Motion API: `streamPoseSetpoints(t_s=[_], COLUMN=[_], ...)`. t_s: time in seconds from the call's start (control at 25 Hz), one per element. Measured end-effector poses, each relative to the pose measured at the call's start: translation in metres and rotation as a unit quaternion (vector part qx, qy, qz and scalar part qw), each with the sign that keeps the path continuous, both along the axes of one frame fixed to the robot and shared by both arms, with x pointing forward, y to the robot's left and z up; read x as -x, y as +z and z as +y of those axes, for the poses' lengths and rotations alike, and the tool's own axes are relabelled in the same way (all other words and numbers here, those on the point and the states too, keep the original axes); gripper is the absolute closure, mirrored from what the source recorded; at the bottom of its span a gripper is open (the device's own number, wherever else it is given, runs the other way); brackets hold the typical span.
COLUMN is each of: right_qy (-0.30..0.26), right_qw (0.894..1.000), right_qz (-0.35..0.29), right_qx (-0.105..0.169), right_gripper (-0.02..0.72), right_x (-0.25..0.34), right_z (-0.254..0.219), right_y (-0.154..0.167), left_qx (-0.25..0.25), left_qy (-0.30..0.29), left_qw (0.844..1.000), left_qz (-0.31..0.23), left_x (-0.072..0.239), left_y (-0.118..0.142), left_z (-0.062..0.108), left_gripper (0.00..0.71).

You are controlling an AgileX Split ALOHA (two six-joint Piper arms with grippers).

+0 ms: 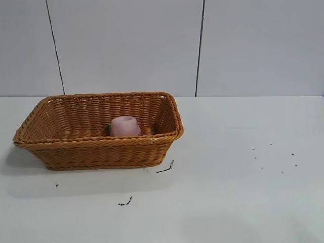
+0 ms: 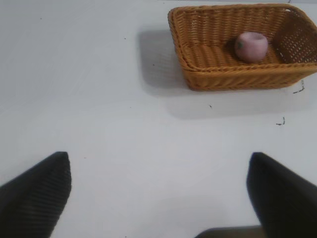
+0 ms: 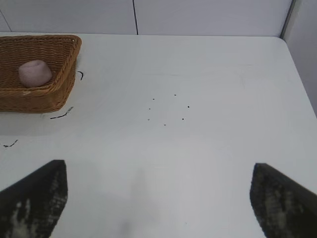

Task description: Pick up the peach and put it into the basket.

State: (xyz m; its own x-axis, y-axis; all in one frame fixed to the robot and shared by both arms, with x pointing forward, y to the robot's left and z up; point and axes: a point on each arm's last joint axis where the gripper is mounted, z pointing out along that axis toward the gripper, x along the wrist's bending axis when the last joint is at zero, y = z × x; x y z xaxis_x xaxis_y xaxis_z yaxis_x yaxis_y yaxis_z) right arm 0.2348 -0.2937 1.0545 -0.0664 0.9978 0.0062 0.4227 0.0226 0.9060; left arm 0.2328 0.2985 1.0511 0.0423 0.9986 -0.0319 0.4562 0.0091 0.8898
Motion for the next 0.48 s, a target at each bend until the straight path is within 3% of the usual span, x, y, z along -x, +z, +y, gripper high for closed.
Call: streamPoseSetpoints(t_s=[0.48], right_qy=[0.000], right_qw=[1.000], right_qz=[0.000], right_qx=[0.000], right_gripper=[0.008], right_x=[0.0000], right_z=[0.0000], right_y=[0.0000], left_qx=[0.000], left_qy=[0.000], left_qw=[1.000], left_qz=[0.000], left_x=[0.0000], left_y=[0.0000], left_z=[0.0000], left_gripper=[0.017])
